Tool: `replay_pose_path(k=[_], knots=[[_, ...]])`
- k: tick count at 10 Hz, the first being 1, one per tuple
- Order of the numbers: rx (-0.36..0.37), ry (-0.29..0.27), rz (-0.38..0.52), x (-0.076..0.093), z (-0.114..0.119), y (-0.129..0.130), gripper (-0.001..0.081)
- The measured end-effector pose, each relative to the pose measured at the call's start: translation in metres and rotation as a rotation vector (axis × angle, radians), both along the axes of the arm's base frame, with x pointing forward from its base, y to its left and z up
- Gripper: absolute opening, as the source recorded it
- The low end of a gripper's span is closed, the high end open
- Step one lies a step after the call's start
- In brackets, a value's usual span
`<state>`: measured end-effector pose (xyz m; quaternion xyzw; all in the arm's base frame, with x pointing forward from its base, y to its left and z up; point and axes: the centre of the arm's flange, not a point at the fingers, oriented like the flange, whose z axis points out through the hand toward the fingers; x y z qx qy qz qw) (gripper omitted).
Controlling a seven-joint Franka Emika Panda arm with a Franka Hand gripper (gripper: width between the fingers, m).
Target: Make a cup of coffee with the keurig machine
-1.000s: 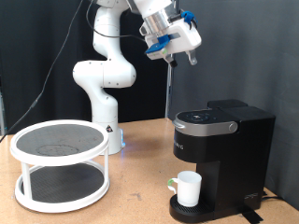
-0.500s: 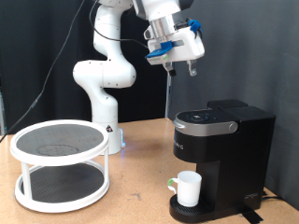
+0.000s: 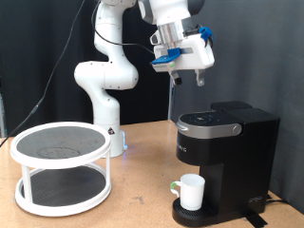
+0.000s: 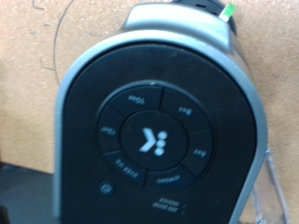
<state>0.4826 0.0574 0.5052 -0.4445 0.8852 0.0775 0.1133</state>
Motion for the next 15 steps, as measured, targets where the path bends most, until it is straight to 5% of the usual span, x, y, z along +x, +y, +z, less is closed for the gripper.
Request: replay_pose_path(k=[4, 7, 8, 9, 10, 11, 15], knots=[[0.029, 0.115, 0.029, 0.017, -0.032, 0.003, 0.0734], [0.043, 0.134, 0.037, 0.025, -0.048, 0.006, 0.0325], [0.044, 0.132, 0.039, 0.026, -0.051, 0.008, 0.0325], [0.047, 0.137, 0.044, 0.027, -0.054, 0.010, 0.0143], [0.049, 0.142, 0.049, 0.029, -0.056, 0.013, 0.0143], [0.052, 0.146, 0.055, 0.030, -0.058, 0.015, 0.0046], [0.042, 0.179, 0.052, 0.035, -0.071, 0.023, 0.0003]])
